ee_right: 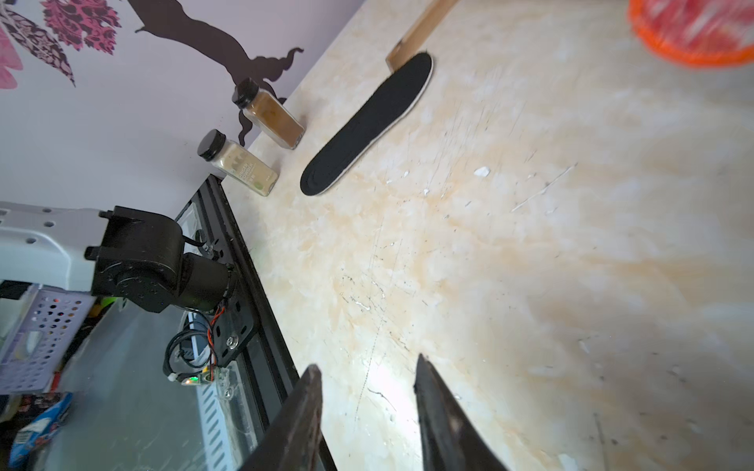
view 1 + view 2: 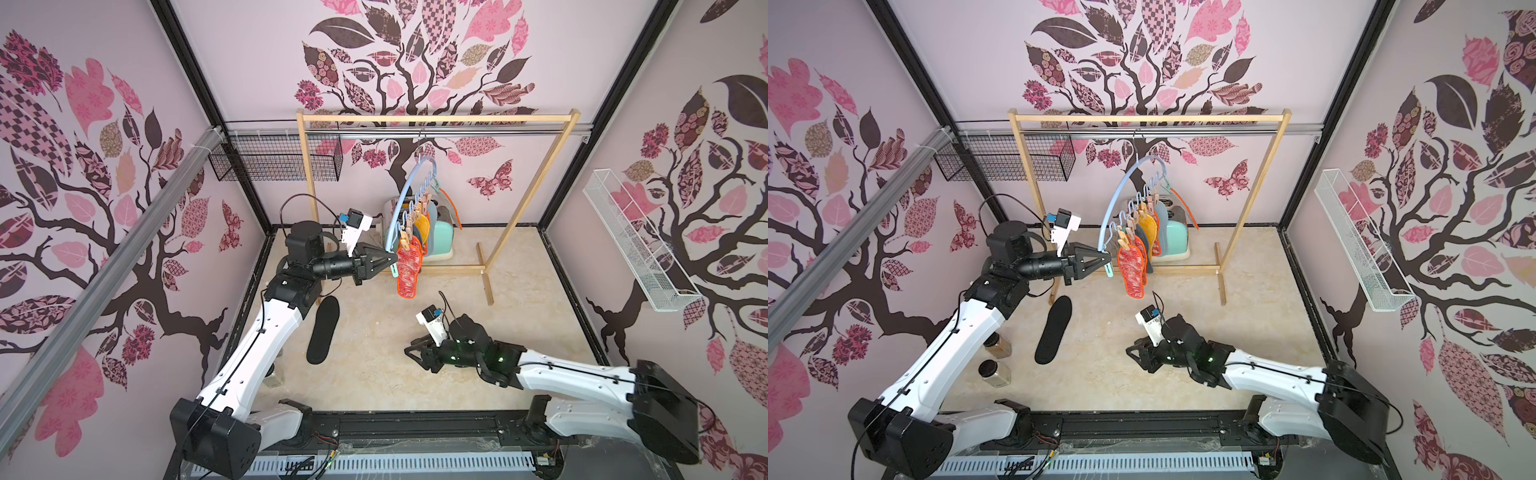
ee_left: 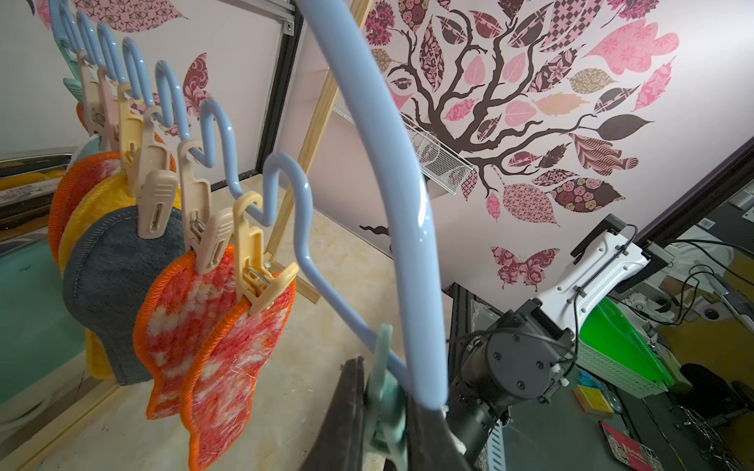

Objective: Take the shoe insoles off the hanger
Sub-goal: Remove the insole from the hanger.

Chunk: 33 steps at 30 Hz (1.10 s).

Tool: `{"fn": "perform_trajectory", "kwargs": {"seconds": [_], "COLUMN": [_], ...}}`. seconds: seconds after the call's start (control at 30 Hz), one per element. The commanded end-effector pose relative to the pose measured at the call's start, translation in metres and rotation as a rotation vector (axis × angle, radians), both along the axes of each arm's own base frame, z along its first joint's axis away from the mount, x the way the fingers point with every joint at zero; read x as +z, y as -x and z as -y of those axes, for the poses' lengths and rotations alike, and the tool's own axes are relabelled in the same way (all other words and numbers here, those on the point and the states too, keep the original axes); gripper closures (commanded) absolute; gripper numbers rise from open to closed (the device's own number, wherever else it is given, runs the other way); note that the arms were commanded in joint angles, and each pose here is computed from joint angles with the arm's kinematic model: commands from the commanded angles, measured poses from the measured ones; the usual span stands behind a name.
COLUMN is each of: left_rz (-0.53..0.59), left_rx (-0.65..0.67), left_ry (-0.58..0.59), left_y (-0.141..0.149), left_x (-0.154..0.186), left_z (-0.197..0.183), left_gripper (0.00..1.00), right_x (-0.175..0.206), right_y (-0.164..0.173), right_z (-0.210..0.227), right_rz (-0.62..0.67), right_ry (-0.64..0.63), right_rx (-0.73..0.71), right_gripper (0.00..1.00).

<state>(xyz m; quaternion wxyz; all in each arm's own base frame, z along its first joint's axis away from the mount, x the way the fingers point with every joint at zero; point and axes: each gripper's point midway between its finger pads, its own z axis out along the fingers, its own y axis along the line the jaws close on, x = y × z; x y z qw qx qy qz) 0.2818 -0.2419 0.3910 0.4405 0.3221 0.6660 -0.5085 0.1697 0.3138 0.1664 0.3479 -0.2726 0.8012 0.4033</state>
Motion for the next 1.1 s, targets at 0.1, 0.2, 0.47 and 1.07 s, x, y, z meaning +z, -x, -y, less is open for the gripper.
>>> {"fn": "perform_trajectory", "kwargs": {"seconds": [0.1, 0.2, 0.47, 1.07], "left_rz": [0.041, 0.04, 0.039, 0.048], "left_rx": [0.005, 0.008, 0.012, 0.066], "left_ry": [0.008, 0.007, 0.006, -0.021], "left_y": [0.006, 0.006, 0.006, 0.006], "left_x": [0.007, 0.005, 0.004, -0.003], "left_z": [-0.003, -0.004, -0.005, -0.011], "left_gripper": [1.0, 1.0, 1.0, 0.43], "right_x": [0.033, 0.045, 0.031, 0.01], "right_y": [-0.004, -0.01, 0.004, -0.014], "right_z": [0.052, 0.083, 0.124, 0.147], "right_rz": [0.318, 0.388, 0.469, 0.454], "right_ry": [0.08, 0.045, -0.148, -0.101], "right_rx": [-0.068, -0.199, -0.311, -0.477], "right_gripper": [0.59, 0.58, 0.53, 0.46]}}
